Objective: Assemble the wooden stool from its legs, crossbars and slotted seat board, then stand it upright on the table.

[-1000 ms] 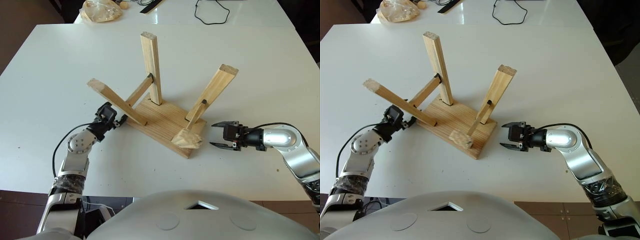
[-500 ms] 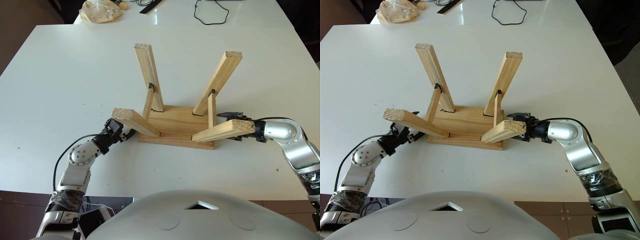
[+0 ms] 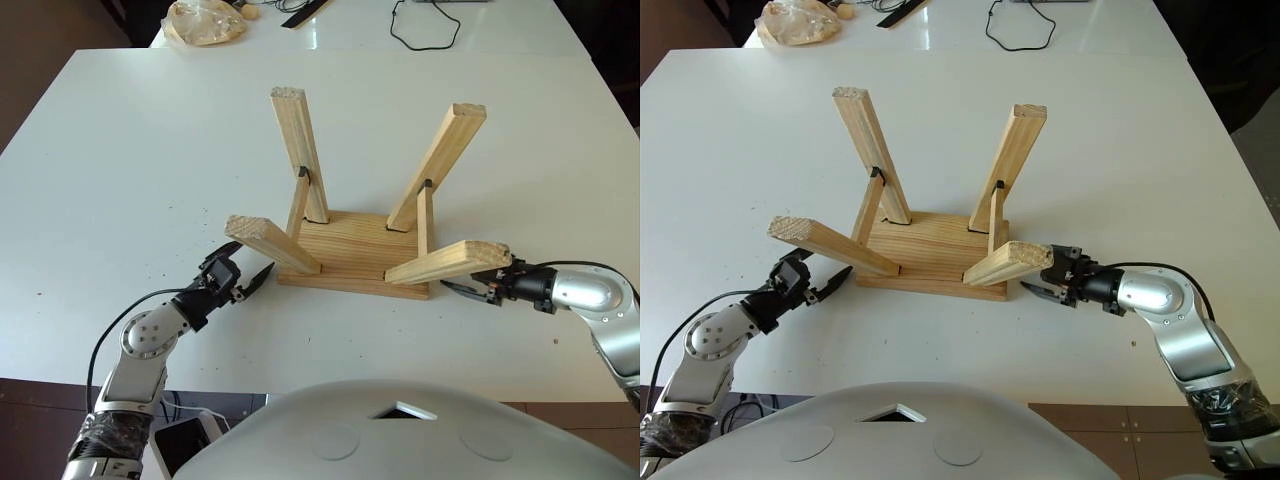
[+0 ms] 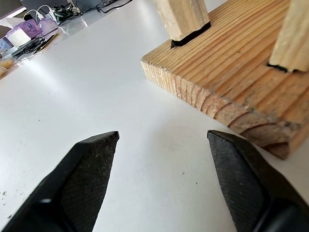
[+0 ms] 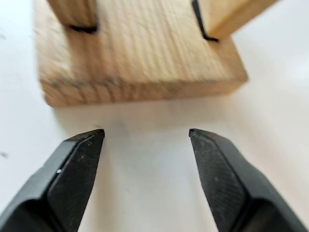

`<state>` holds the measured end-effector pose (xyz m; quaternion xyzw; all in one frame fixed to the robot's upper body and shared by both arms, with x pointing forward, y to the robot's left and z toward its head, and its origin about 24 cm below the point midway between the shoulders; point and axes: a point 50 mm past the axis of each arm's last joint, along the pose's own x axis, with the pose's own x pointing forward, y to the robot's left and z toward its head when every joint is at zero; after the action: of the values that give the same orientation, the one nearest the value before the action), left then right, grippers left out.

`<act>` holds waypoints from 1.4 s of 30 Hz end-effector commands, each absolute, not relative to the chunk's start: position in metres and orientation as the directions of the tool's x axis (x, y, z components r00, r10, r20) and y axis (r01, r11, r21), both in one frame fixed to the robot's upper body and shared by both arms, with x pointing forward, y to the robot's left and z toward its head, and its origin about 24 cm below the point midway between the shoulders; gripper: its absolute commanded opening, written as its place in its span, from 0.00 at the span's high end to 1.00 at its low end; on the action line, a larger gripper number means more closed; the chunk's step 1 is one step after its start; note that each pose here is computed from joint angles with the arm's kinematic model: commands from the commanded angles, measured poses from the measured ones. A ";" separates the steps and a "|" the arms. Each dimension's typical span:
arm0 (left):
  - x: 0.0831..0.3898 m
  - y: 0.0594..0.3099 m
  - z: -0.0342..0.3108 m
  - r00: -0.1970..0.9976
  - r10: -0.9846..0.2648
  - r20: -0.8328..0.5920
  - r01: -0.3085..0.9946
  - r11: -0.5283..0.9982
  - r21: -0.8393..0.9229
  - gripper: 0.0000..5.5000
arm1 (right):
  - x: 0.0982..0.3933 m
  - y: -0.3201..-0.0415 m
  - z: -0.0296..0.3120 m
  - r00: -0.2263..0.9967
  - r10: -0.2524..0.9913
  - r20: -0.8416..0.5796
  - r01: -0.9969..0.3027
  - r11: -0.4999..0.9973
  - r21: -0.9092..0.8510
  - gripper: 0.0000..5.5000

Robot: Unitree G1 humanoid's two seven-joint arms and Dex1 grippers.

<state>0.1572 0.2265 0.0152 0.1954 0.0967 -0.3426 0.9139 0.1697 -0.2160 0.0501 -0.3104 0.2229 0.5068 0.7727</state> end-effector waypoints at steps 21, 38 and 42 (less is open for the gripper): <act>0.131 0.207 0.061 0.605 -0.751 -0.264 0.786 0.617 0.045 0.38 | 0.149 -0.200 0.096 0.282 0.768 -0.574 -0.958 0.262 -0.120 0.40; 0.125 0.207 0.084 0.563 -0.792 -0.235 0.813 0.582 -0.010 0.38 | 0.153 -0.204 0.114 0.284 0.777 -0.562 -0.959 0.229 -0.169 0.40; 0.123 0.207 0.089 0.536 -0.807 -0.248 0.831 0.556 -0.016 0.38 | 0.153 -0.202 0.118 0.276 0.782 -0.559 -0.961 0.214 -0.175 0.40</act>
<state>0.1262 0.2249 0.0763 0.0720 0.1448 -0.4040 0.9004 0.1559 -0.2197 0.1086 -0.2737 0.2228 0.5327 0.7692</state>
